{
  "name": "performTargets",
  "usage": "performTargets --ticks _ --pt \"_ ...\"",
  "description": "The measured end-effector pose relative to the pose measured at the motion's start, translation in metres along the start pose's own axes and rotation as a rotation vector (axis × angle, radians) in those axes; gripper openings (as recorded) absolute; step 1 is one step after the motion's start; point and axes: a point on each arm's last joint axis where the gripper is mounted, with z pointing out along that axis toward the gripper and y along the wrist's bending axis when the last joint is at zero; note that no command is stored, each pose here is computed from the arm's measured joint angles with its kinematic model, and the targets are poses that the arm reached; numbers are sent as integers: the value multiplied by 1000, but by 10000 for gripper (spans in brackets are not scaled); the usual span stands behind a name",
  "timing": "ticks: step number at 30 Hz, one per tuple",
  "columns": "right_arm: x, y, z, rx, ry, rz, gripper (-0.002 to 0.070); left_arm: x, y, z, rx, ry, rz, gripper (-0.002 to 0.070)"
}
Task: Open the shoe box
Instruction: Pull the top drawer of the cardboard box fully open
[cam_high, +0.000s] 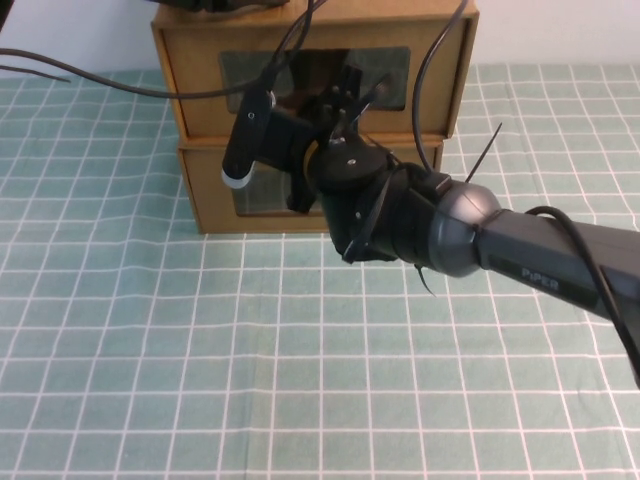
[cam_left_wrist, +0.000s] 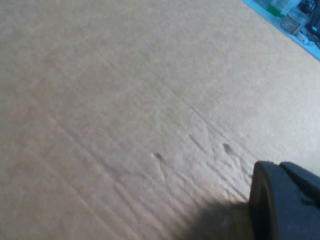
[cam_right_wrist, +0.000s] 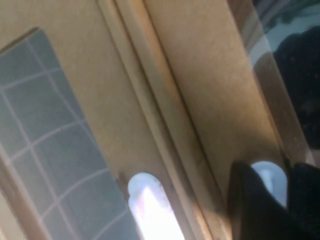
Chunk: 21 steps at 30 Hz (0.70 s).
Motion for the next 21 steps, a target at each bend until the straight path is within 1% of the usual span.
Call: performTargets --ticks 7,10,12,13,21 --pt "1 -5 -8 -40 3 -76 125 0 0 0 3 4 -1 -6" --pt "4 -1 -18 -54 9 -116 123 0 -1 0 6 5 -2 -6" --pt "4 1 -29 -57 11 -149 98 0 -1 0 10 4 -3 -6" --pt "5 3 -35 -62 13 -161 99 1 -2 1 15 8 -2 -6" --pt "8 23 -90 -107 9 -113 99 1 -3 2 17 19 4 -6"
